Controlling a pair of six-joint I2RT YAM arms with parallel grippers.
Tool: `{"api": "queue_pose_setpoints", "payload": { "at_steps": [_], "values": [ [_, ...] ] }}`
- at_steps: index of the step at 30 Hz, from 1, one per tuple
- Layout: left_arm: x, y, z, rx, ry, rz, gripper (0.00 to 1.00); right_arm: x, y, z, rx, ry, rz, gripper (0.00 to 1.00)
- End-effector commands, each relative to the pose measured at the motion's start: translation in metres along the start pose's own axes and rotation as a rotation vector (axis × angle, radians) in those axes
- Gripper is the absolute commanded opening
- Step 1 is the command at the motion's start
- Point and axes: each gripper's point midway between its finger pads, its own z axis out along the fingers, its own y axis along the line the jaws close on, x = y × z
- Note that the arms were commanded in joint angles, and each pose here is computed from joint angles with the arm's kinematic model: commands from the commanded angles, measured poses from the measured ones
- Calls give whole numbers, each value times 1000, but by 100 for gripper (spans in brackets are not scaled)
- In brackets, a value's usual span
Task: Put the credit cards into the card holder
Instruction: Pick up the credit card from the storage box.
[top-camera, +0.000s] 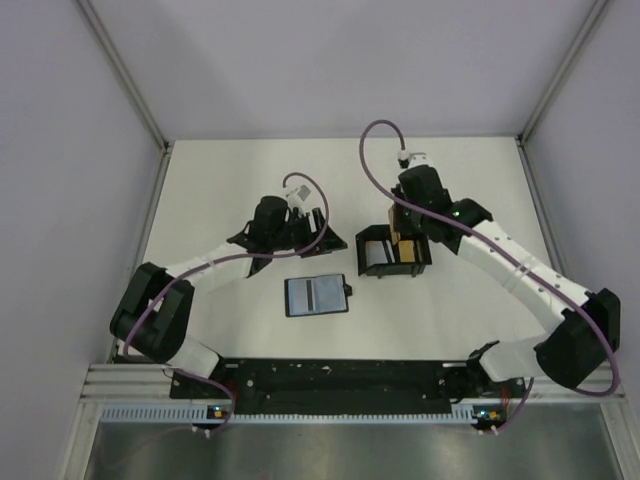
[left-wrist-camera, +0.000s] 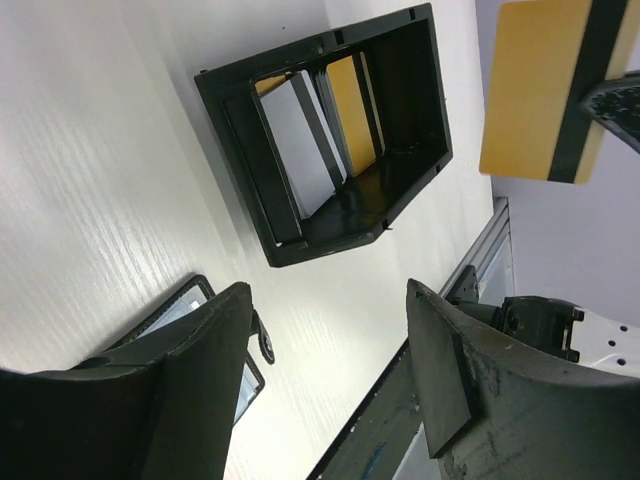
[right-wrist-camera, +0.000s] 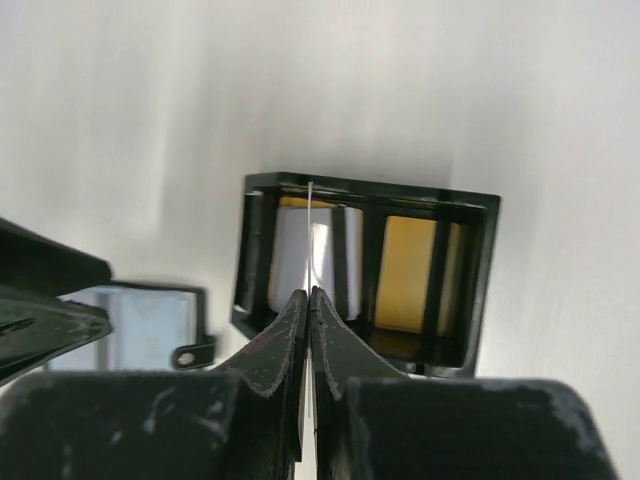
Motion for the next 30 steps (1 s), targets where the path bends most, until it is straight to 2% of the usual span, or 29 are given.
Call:
{"api": "queue_pose_setpoints", "payload": {
  "at_steps": [1,5,9,13,22,30],
  "values": [
    [-7,-21,-19,57,-62,59,68,-11,26,-25,-220,-33,140,0],
    [-13,-44,-46,192,-131,74,69,-8,50,-40,-495,-17,312,0],
    [-12,-66,-77,353,-186,61,72,-4,71,-54,-683,2,390,0],
    [1,-75,-86,430,-153,62,73,0,88,-65,-845,-11,488,0],
    [18,-63,-85,426,-125,23,73,23,101,-67,-914,42,508,0],
    [18,-83,-83,516,-115,24,70,28,125,-69,-984,64,510,0]
  ]
}}
